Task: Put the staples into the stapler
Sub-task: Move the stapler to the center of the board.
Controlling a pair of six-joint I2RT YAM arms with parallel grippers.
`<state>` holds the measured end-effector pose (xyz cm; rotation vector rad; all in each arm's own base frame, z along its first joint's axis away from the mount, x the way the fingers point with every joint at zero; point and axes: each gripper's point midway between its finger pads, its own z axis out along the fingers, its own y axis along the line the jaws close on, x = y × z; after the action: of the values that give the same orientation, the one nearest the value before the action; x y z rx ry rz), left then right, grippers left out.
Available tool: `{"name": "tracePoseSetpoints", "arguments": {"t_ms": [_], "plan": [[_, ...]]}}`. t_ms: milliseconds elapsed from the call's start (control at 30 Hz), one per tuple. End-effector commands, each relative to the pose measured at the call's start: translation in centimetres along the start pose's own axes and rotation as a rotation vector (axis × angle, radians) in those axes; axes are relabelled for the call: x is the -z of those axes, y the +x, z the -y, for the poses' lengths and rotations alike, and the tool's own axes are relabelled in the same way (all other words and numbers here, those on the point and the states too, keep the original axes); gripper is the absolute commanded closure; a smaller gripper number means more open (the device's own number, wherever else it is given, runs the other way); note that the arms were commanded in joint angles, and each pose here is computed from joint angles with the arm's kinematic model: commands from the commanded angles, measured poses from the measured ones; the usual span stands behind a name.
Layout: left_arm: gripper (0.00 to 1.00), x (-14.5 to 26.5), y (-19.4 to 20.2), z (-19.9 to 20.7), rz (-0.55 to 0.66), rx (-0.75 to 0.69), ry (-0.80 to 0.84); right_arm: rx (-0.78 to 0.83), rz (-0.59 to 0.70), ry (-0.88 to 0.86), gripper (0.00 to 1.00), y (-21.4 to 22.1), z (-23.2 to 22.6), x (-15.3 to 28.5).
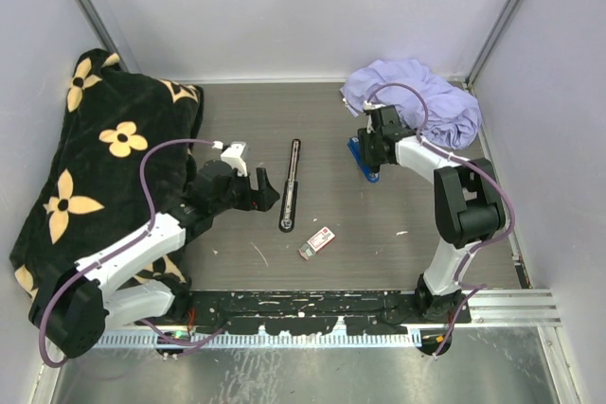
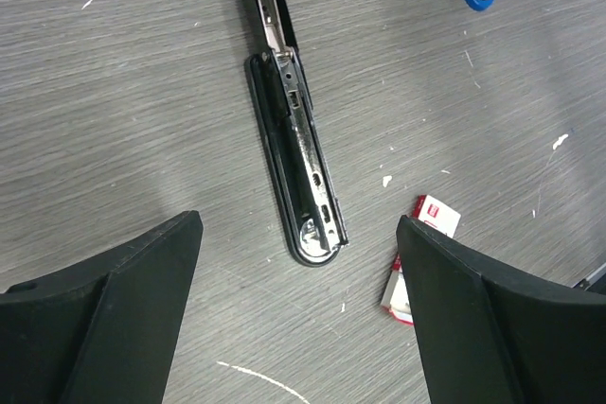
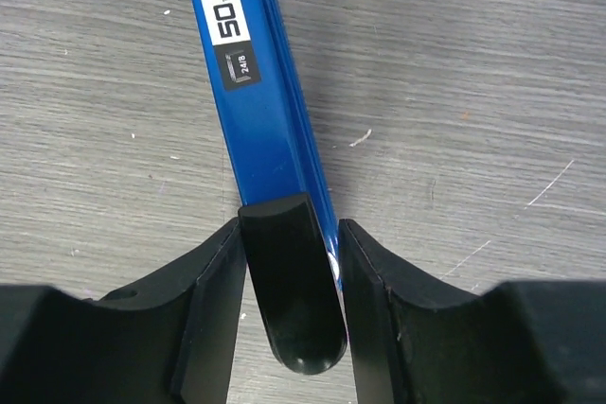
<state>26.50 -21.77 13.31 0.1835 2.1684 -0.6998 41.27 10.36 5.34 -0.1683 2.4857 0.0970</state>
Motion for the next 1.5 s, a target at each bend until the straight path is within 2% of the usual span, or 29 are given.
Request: {"name": "tracePoseSetpoints", "arguments": {"t_ms": [0,133,300,467,567,667,967,1067,1200,1333,1467], "plan": [[0.14,0.7,-1.0,0.0,0.024,-0.04,0.004,0.042,0.028,0.028,0.54,-1.5,0.1,0.0],[0.14,1.0,-1.2,0.5,0.049,-0.044,0.031,0.036,0.034,0.034,0.7,-1.5,0.1,0.4],[0.16,1.3,-1.8,0.9,0.13,-0.054,0.076,-0.025,0.034,0.016,0.98,-2.1,-0.4,2.0],[0.21,0.8,-2.2,1.6,0.254,-0.09,0.138,-0.199,0.022,-0.11,0.99,-2.7,-3.5,4.9],[0.23,0.1,-1.9,2.7,0.301,-0.176,0.121,-0.25,0.015,-0.107,0.99,-2.4,-5.3,6.1],[0.23,-0.8,-0.6,4.8,0.286,-0.252,0.133,-0.269,-0.008,-0.053,0.99,-1.5,-6.6,6.4],[0.23,-2.9,1.8,7.6,0.241,-0.244,0.172,-0.363,-0.032,0.059,0.99,1.8,-10.5,4.8],[0.23,-2.9,2.1,8.0,0.242,-0.226,0.193,-0.385,-0.031,0.022,0.91,2.1,-12.2,4.3],[0.23,-3.9,3.5,7.3,0.19,-0.205,0.161,-0.421,-0.049,-0.057,0.6,2.7,-13.9,3.6],[0.23,-4.4,3.6,7.5,0.161,-0.155,0.139,-0.41,0.009,-0.068,0.45,1.2,-13.4,4.7],[0.23,-5.2,3.6,8.5,0.15,-0.129,0.115,-0.443,0.094,-0.106,0.38,-1.3,-11.3,6.5]]}}
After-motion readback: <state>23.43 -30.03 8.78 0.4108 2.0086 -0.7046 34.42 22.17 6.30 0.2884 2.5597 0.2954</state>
